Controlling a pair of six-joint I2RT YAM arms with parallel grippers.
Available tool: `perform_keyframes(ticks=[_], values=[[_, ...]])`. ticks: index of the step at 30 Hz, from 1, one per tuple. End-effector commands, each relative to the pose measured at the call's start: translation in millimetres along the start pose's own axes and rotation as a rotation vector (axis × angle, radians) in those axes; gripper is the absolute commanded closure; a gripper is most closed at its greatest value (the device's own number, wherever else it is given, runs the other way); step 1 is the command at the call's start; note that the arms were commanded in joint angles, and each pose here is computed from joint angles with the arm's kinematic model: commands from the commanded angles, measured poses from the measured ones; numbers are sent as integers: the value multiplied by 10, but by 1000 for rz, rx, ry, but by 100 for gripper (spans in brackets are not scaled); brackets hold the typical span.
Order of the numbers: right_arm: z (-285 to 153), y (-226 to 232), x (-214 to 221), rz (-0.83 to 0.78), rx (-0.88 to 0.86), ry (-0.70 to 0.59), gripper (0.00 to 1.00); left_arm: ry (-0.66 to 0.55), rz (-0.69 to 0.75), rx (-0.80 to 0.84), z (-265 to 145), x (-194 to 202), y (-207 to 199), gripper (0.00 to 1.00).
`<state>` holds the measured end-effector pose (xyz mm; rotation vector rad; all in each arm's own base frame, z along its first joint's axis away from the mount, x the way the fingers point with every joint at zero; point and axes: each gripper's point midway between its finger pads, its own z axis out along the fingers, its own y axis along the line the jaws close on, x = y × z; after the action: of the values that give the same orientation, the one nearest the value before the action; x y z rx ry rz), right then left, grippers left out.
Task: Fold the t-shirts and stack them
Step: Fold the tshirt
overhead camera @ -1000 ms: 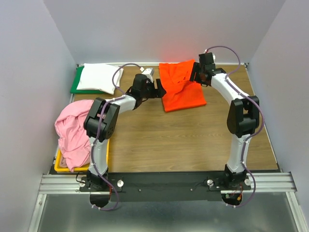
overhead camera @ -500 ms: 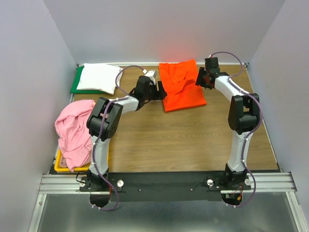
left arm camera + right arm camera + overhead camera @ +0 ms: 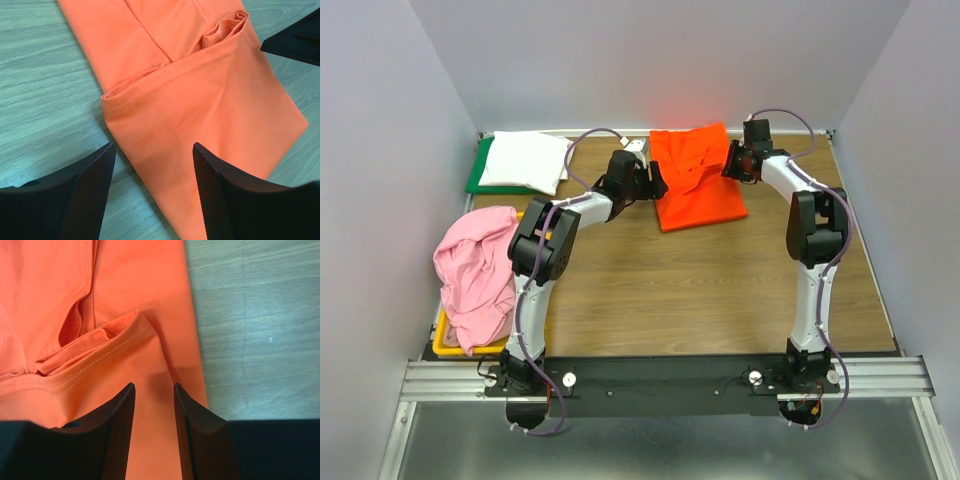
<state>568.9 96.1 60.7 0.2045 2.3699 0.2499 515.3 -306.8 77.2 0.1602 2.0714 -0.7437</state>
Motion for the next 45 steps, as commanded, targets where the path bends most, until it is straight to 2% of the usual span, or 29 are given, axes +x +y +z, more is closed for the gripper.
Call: perform_keyframes(ticks=[1, 11, 25, 28, 34, 38, 41, 45], values=[[145, 51, 33, -11, -42, 12, 57, 7, 18, -35, 49, 9, 112, 29], [331, -57, 204, -14, -5, 47, 59, 4, 16, -40, 117, -34, 157, 29], [213, -36, 132, -6, -9, 31, 78, 19, -13, -165, 260, -82, 385, 34], [194, -23, 130, -5, -15, 31, 78, 21, -13, -167, 303, -75, 402, 34], [154, 2, 125, -1, -23, 31, 87, 44, -22, -143, 425, -1, 397, 37], [110, 1, 99, -2, -19, 23, 92, 42, -16, -142, 455, -28, 395, 47], [65, 0, 68, -1, -19, 15, 99, 46, -12, -132, 483, -30, 382, 54], [-5, -12, 50, 2, -5, 6, 100, 45, -10, -112, 516, -55, 347, 67]])
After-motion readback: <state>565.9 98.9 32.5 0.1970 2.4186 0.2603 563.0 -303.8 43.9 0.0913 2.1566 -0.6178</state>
